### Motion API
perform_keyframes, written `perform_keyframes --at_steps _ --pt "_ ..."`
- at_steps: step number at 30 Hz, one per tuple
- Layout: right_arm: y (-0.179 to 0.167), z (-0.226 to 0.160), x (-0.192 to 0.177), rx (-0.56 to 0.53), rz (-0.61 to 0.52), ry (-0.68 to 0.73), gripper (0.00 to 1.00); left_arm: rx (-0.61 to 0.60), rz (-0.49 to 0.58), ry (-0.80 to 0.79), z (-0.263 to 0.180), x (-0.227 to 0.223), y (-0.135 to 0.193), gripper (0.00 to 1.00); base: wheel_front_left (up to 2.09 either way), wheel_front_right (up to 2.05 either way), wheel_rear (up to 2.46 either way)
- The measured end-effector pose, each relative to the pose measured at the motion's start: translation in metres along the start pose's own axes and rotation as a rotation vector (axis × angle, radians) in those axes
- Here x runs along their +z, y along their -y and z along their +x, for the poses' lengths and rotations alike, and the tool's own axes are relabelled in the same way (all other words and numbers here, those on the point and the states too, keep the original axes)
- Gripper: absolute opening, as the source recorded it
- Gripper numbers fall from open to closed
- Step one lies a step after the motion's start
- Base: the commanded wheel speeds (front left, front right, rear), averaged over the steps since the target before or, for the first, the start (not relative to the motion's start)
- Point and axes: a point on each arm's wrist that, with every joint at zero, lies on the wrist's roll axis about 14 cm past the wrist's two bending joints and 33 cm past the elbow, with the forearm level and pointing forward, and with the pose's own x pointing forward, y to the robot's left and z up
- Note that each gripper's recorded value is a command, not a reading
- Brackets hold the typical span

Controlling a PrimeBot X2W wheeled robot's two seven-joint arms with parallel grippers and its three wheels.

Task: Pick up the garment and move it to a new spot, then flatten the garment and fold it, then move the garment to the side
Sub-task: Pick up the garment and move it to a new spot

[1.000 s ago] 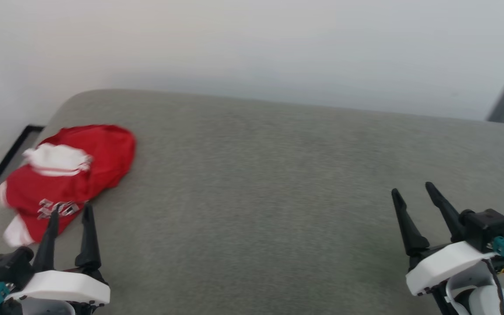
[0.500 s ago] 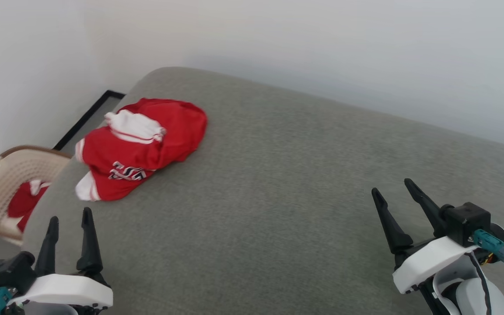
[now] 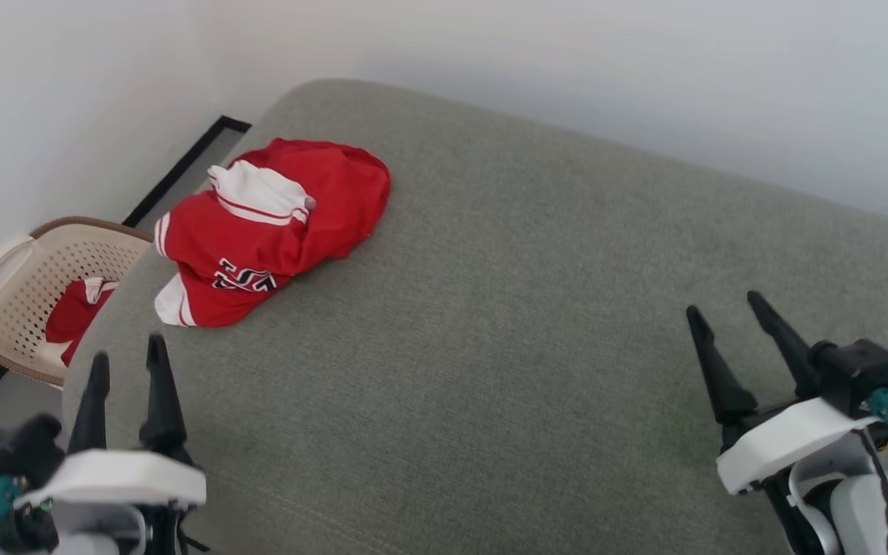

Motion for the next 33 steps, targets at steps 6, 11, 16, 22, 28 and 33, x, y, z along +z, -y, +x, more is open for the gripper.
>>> perform_keyframes --at_steps 6,11,16,22,28,33 --pt "0.019 0.006 -0.001 -0.026 0.001 0.005 1.00 -0.035 0.005 0.008 0.036 0.003 0.019 1.00 0.00 0.00 0.00" --pt "0.037 0.013 -0.005 -0.045 -0.001 0.002 1.00 -0.069 0.038 0.001 0.080 0.003 0.035 1.00 0.00 0.00 0.00" --pt "0.057 0.019 -0.013 -0.062 -0.001 -0.008 1.00 -0.095 0.072 -0.024 0.127 -0.005 0.052 1.00 0.00 0.00 0.00" --pt "0.085 0.024 -0.027 -0.093 -0.009 -0.027 1.00 -0.086 0.114 -0.093 0.182 -0.030 0.064 1.00 0.00 0.00 0.00" --pt "0.107 0.022 -0.047 -0.126 -0.004 -0.059 1.00 -0.045 0.146 -0.226 0.213 -0.080 0.068 1.00 0.00 0.00 0.00" --pt "0.118 0.015 -0.057 -0.146 -0.002 -0.087 1.00 0.031 0.173 -0.378 0.218 -0.121 0.061 1.00 0.00 0.00 0.00"
